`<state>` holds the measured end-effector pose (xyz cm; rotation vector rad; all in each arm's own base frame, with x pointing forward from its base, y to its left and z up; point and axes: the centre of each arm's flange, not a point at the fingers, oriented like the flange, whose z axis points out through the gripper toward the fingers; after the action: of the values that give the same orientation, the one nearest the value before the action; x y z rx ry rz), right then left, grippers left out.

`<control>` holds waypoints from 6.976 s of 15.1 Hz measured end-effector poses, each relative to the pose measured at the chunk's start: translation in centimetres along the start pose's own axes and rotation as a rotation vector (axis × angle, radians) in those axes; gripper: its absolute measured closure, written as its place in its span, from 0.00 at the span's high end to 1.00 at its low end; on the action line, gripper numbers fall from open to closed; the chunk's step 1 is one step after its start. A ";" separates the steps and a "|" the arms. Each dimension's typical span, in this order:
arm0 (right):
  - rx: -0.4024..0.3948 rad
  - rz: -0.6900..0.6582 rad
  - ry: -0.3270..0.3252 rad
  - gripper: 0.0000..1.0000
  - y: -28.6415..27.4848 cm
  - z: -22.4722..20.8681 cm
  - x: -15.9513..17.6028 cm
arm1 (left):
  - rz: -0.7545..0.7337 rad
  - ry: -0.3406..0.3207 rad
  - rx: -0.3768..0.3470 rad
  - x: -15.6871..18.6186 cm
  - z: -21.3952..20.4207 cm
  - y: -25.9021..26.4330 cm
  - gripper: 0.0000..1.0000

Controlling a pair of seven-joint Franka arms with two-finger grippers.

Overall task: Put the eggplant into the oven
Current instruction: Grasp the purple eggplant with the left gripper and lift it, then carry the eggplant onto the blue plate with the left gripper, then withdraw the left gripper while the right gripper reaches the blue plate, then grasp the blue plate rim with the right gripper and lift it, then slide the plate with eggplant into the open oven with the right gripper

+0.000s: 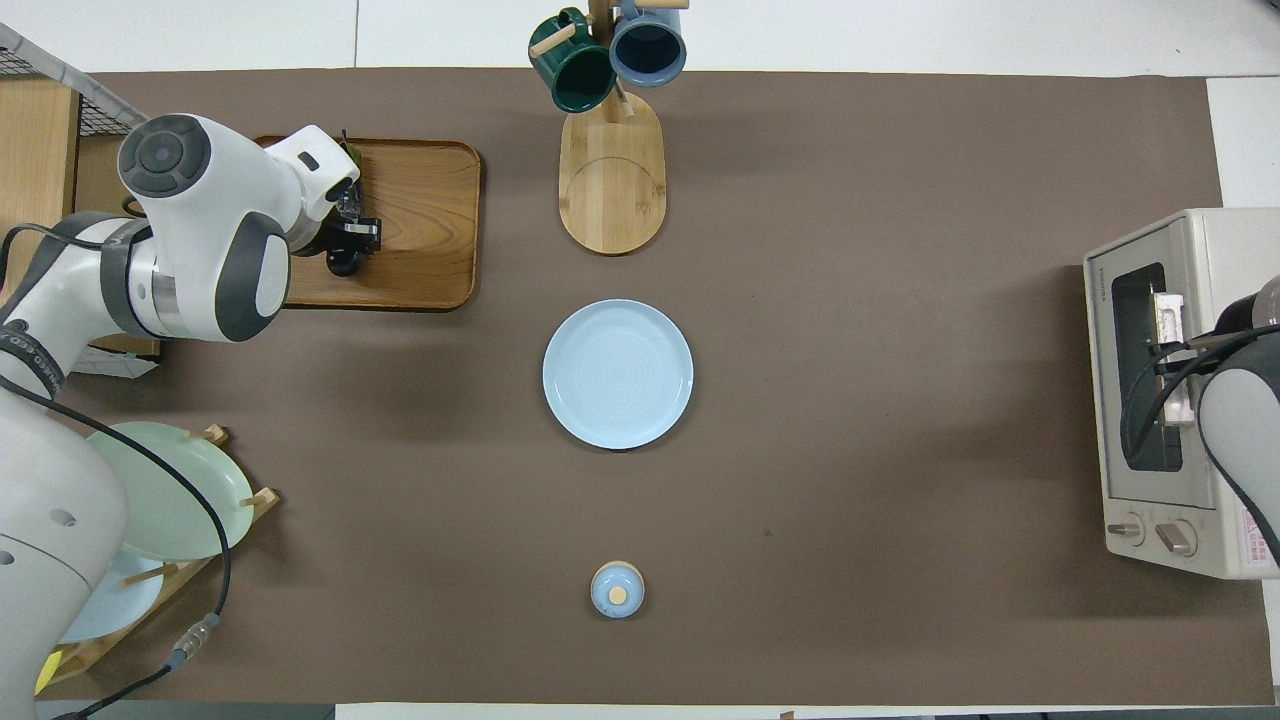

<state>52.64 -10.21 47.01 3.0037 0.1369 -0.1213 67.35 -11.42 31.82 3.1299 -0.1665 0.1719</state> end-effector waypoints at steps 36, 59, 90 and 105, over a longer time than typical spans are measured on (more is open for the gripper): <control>0.104 0.164 0.098 0.19 -20.9 11.2 2.7 | -0.071 -0.094 -0.160 -14.8 -5.9 27.4 0.90; 0.059 0.190 0.234 0.54 -64.8 6.2 5.4 | -0.066 -0.130 -0.029 -10.3 -27.5 -4.4 1.00; -0.271 0.160 -0.073 0.03 -24.4 2.3 6.1 | -0.051 -0.158 -0.026 -10.4 -29.1 -3.7 1.00; -0.217 0.031 -0.087 0.03 -10.0 8.1 3.8 | -0.060 -0.157 -0.026 -10.4 -29.1 -4.2 1.00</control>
<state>54.85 -1.14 37.42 2.7775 0.0883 -0.2186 54.30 -5.94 59.59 3.1168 -0.0744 -0.0765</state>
